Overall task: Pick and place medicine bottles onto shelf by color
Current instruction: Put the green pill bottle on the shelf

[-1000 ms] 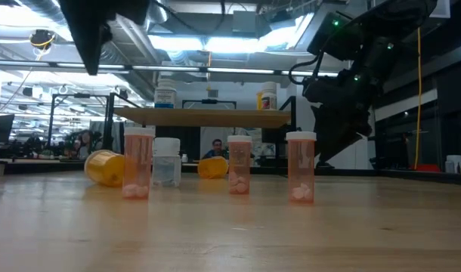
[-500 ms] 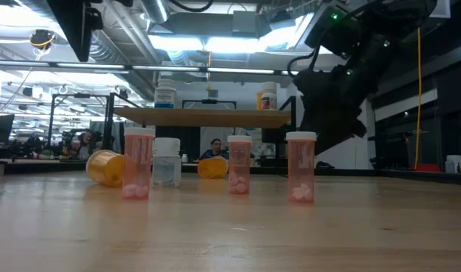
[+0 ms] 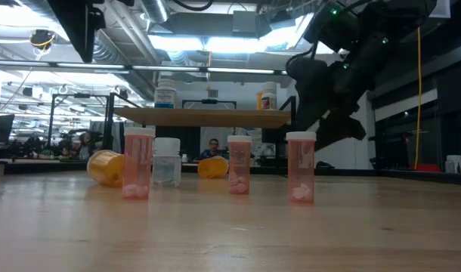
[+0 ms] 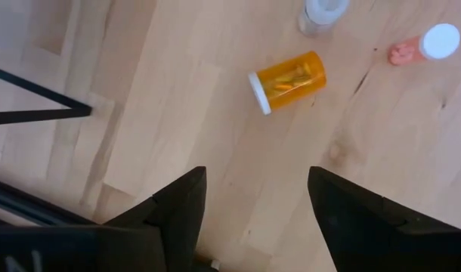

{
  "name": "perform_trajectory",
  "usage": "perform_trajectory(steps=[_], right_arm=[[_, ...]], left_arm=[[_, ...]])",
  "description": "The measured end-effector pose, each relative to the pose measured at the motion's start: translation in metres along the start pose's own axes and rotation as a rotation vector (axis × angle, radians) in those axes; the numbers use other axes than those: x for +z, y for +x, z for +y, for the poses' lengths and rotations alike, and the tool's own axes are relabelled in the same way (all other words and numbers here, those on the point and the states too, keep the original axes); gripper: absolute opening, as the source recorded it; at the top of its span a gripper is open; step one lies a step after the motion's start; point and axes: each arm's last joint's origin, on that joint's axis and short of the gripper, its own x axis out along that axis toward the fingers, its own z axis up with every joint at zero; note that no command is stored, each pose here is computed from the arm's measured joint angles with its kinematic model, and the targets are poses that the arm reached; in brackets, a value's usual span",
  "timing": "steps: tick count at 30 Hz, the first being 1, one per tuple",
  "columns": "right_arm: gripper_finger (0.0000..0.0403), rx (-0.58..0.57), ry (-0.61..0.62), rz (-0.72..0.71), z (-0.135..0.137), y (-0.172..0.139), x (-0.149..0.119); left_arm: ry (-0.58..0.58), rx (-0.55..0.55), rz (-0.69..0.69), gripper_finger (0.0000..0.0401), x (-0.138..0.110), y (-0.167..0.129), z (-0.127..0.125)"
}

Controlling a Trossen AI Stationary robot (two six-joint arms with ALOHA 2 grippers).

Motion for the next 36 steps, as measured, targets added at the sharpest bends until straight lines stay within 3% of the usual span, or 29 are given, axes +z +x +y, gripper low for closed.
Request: perform_trajectory(steps=[5, 12, 16, 19, 24, 31, 36], right_arm=[[0.0241, 0.08, -0.024, 0.203, 0.022, -0.025, 0.013], [0.0241, -0.17, -0.119, 0.311, 0.076, -0.117, 0.026], [0.0241, -0.262, -0.108, 0.279, 0.103, -0.173, 0.009], [0.0241, -0.384, -0.022, 0.261, 0.106, -0.201, -0.014], [0.0241, -0.389, 0.159, 0.312, 0.108, -0.208, -0.061], [0.0241, -0.645, 0.296, 0.418, 0.083, -0.195, -0.112], [0.0241, -0.638, 0.346, 0.468, 0.081, -0.189, -0.133]], left_arm=[[0.001, 0.001, 0.001, 0.0228, 0.0, 0.0, 0.0], [0.001, 0.003, 0.003, 0.0228, 0.0, 0.0, 0.0], [0.002, 0.004, 0.002, 0.0228, 0.0, 0.0, 0.0], [0.002, 0.004, 0.002, 0.0228, 0.0, 0.0, 0.0], [0.021, 0.004, 0.002, 0.0228, 0.0, 0.0, 0.0], [0.055, 0.025, -0.015, 0.0228, 0.0, 0.0, 0.0], [0.055, 0.025, -0.017, 0.0228, 0.001, 0.0, 0.0]])
